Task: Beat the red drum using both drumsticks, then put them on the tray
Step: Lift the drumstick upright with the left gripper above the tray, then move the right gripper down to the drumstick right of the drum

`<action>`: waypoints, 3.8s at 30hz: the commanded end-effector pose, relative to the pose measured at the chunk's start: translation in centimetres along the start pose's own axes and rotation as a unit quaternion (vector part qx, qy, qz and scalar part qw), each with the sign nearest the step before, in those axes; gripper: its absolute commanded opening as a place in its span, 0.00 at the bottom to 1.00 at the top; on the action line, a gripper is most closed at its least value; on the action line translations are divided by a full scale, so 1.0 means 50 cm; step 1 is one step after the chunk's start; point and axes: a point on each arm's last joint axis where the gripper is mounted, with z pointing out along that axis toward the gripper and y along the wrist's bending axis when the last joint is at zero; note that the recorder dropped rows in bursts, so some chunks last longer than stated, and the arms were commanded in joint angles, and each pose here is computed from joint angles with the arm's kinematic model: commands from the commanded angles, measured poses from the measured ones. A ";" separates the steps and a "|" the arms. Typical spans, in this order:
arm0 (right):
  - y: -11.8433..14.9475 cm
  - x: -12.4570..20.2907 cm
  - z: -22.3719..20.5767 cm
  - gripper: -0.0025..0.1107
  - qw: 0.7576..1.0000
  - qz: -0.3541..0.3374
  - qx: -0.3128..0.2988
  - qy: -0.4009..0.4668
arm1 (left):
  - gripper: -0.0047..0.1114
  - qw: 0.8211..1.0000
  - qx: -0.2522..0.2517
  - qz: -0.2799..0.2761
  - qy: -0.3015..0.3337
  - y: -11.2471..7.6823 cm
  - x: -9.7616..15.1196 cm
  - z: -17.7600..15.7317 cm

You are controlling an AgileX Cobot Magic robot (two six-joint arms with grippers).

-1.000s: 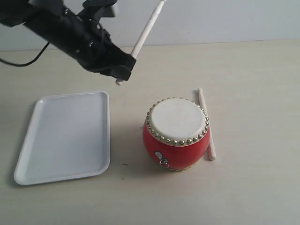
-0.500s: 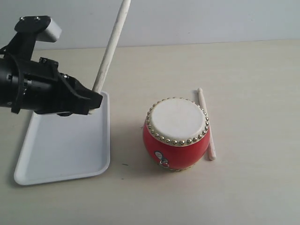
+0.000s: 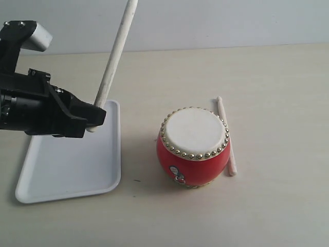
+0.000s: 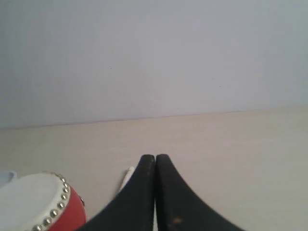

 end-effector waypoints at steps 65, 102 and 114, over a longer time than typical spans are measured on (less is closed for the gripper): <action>0.093 0.000 0.479 0.17 0.826 0.073 0.102 0.550 | 0.04 0.999 -0.002 -0.039 0.017 0.005 0.044 0.009; 0.094 0.128 0.761 0.33 0.749 0.028 0.065 0.658 | 0.04 0.999 -0.013 -0.035 0.011 0.009 0.042 0.009; 0.088 0.143 0.759 0.29 0.738 0.013 0.069 0.671 | 0.04 0.999 -0.013 -0.035 0.010 0.009 0.042 0.009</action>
